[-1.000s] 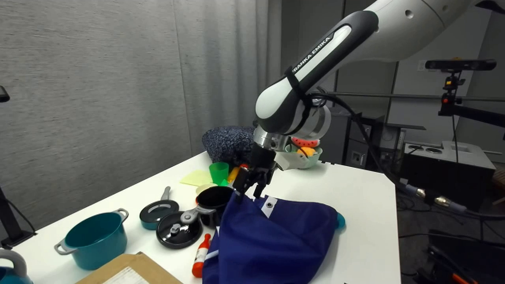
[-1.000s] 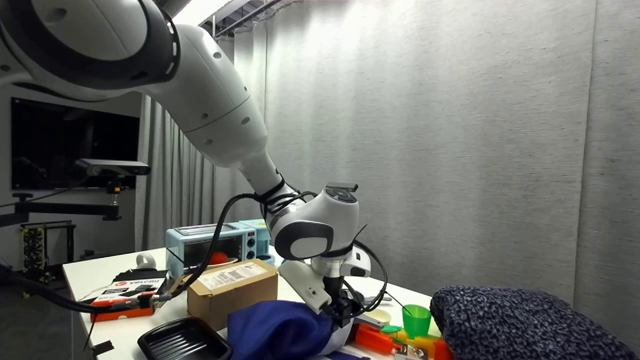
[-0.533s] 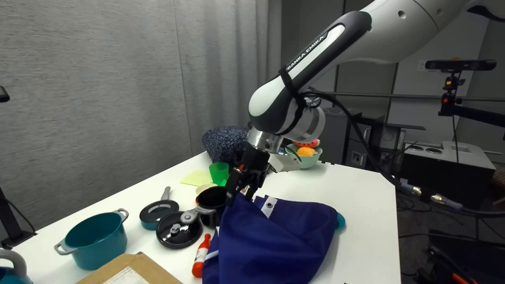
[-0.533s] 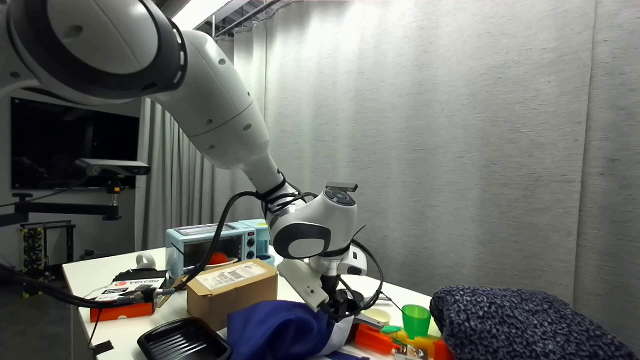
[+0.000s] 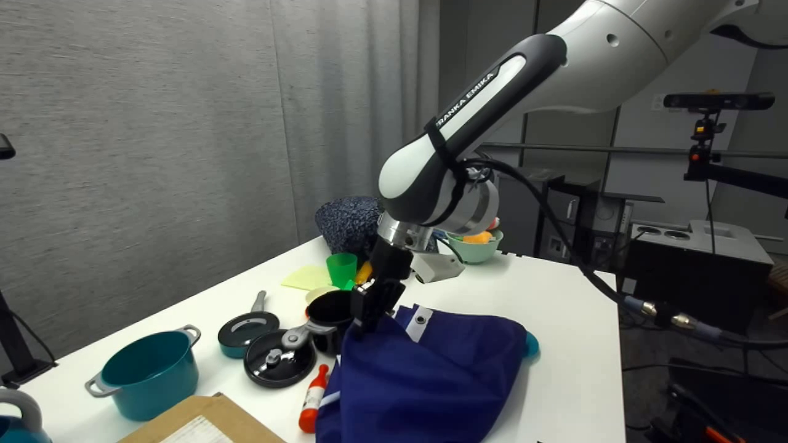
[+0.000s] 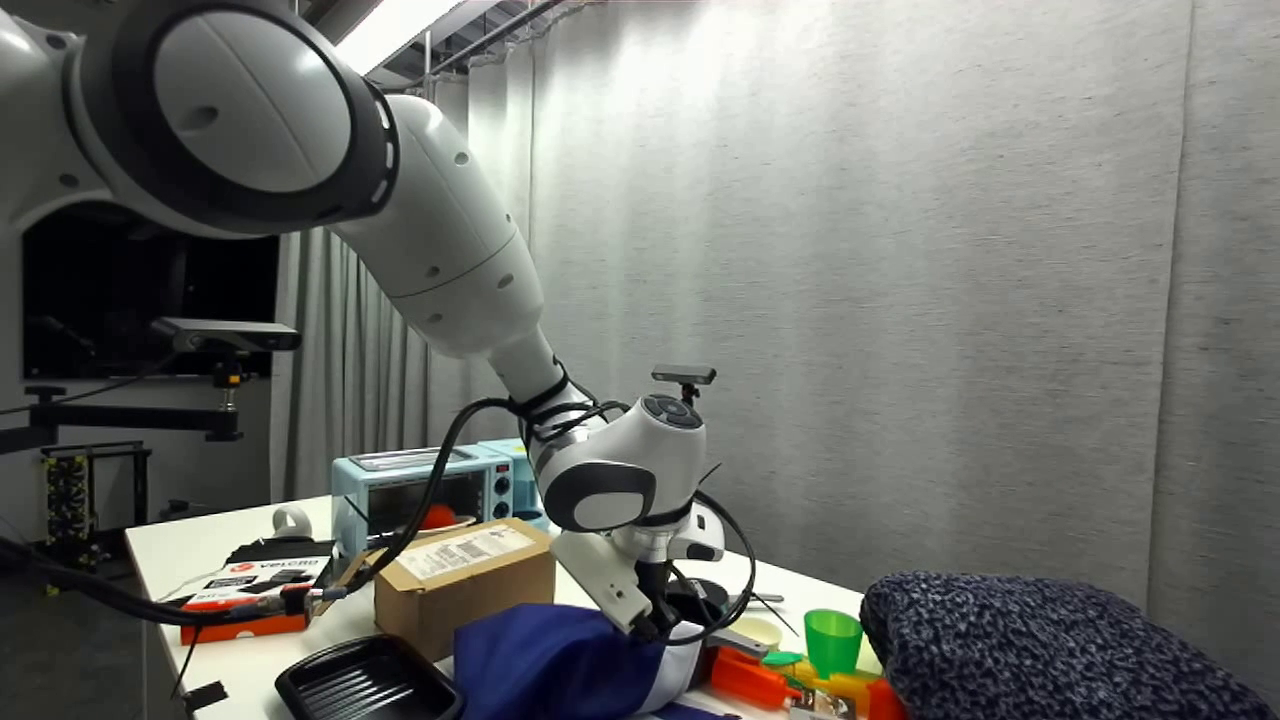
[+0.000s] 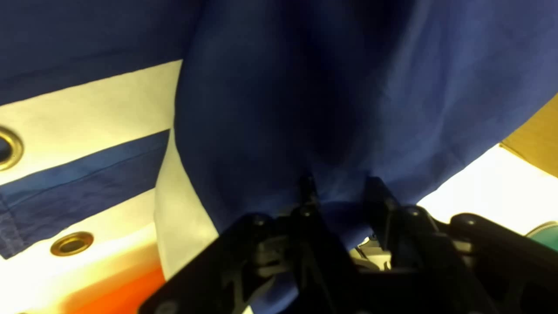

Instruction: Straighten the blue cloth

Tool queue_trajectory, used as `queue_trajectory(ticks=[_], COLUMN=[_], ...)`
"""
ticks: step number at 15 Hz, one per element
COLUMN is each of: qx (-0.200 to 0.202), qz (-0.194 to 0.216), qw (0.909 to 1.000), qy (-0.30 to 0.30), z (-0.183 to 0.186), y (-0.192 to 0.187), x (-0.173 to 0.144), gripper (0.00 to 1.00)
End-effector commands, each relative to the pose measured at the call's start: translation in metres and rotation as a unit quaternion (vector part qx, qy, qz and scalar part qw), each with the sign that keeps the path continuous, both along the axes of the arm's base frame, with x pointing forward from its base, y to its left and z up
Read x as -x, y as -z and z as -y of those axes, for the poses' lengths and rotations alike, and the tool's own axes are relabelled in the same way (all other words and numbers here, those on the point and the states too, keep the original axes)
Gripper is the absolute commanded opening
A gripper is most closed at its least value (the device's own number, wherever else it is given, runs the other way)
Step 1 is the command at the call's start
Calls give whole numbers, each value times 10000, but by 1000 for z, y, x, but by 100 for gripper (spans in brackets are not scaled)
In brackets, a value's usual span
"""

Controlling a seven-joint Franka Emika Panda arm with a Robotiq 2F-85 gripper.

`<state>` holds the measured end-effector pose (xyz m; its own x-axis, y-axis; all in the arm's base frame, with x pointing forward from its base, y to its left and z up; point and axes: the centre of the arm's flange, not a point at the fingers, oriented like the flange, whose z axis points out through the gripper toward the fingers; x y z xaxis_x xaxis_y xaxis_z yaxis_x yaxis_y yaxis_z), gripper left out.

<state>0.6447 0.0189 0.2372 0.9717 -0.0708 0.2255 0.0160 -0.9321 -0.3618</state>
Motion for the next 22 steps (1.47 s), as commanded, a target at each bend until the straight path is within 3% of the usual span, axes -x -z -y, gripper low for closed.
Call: queue_trajectory(ticks=[1,2,6,11,15,22], qx=[89,100,91,138,100,56], qz=[110,118,119,214,422,556], qw=[9999,9998,9996,9921,9734,9303], qy=[-81,-91,-256,-1225,-2248,-3624], z=[6,6,-2,-46,-103,-192], y=[-4,-4,-5,-16,-38,-60], x=[-5,-5,-7,-5,1,9], gripper=[5,0,0,0,0,0])
